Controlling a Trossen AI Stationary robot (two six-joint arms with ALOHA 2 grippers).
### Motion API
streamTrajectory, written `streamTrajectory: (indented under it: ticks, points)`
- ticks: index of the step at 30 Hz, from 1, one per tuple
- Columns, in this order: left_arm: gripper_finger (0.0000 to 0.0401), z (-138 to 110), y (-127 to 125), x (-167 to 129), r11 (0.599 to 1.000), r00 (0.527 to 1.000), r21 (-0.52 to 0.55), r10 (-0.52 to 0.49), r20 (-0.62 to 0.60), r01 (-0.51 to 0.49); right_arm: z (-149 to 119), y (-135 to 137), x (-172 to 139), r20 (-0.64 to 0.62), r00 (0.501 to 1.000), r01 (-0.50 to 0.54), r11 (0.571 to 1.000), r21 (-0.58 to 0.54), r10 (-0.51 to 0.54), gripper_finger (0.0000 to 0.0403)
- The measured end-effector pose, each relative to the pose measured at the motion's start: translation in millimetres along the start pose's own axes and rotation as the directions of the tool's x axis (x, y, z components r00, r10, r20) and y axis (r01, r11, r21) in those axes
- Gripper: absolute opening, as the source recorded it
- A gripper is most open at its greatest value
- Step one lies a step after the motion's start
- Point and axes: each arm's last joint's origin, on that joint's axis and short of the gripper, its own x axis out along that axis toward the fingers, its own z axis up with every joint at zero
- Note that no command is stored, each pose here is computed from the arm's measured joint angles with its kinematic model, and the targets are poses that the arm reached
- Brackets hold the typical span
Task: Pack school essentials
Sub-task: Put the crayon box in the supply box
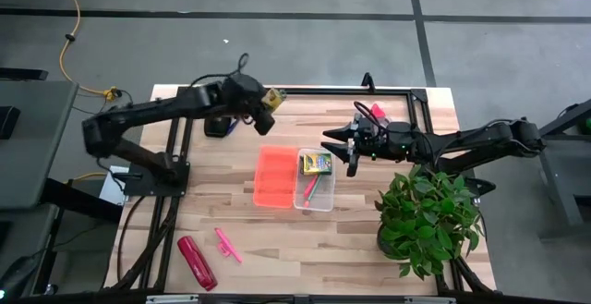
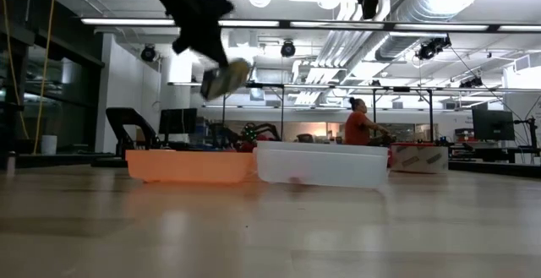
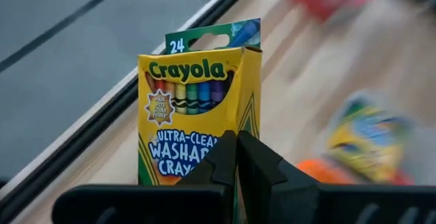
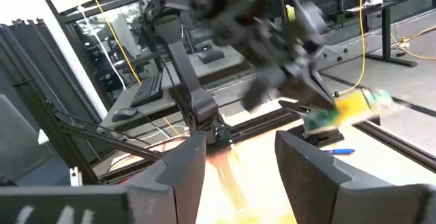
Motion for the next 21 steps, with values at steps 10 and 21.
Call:
streamTrajectory:
  ticks: [10,21]
  points:
    - [0.0,4,-40,-81,0.939,0.909,0.092,-0.344,0.236,0.331,1,1,0,0.001,1.0,-0.023,0.997,0.074,0.023,0.0169]
    - [0.0,-6,-65,-137,0.762,0.706,0.22,-0.648,0.285,0.609,-2,7,9,-0.035,0.983,-0.174,0.974,0.142,0.181,0.0182]
